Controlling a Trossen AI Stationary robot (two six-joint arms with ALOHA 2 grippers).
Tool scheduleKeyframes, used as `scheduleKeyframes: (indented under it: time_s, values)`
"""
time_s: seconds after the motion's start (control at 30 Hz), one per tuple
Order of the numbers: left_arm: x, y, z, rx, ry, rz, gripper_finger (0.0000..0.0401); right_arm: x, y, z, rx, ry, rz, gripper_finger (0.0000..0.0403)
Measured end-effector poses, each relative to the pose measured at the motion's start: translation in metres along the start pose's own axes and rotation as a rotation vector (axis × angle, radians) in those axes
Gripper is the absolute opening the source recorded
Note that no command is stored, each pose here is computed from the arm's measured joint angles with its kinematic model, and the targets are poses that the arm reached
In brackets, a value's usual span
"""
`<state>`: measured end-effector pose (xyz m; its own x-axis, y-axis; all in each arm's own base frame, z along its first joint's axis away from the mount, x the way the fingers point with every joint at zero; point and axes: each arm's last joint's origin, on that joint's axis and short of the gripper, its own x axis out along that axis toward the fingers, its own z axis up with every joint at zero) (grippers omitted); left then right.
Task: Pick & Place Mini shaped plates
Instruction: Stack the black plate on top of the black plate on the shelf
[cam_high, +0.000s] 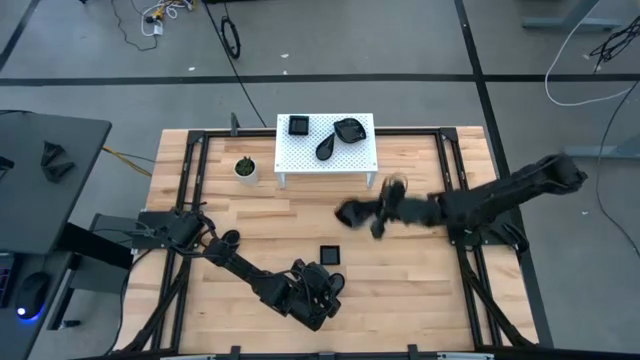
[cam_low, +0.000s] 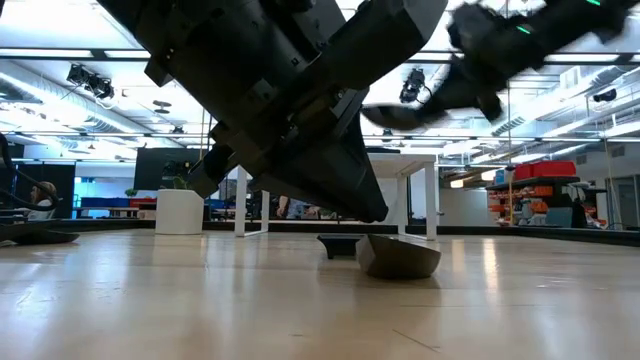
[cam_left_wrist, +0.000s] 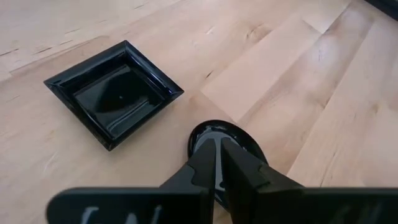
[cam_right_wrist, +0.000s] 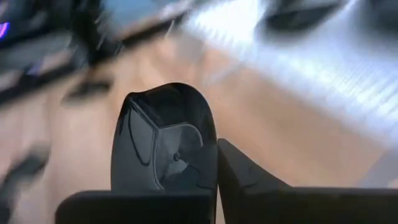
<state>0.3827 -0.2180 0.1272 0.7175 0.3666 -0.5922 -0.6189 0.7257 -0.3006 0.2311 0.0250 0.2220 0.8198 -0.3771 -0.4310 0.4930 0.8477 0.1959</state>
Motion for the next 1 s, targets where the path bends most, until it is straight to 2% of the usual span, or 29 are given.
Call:
scheduleKeyframes:
  time_s: [0.13,0.23,0.33,0.43,0.67,0.87,1.0]
  values:
    - [0.0,-0.001,0.0,-0.004,-0.002,-0.004,0.0028,0.007,-0.027,0.061,0.022,-0.139,-0.144,0.0003]
    - [0.0,-0.001,0.001,-0.013,-0.006,-0.012,0.0028,0.011,-0.057,0.099,0.072,-0.19,-0.243,0.0003]
    - [0.0,-0.002,0.001,-0.021,-0.01,-0.02,0.0028,0.019,-0.088,0.124,0.136,-0.194,-0.256,0.0003]
    - [0.0,-0.002,0.002,-0.021,-0.026,-0.012,0.0028,0.031,-0.117,0.139,0.178,-0.18,-0.278,0.0003]
    - [0.0,-0.003,0.002,-0.025,-0.034,-0.014,0.0028,0.073,-0.168,0.134,0.284,-0.048,-0.231,0.0002]
    - [-0.001,-0.005,0.003,-0.045,-0.04,-0.034,0.0028,0.086,-0.188,0.121,0.307,0.036,-0.236,0.0012]
    - [-0.001,-0.006,0.003,-0.052,-0.043,-0.041,0.0028,0.085,-0.189,0.122,0.29,0.046,-0.22,0.0026]
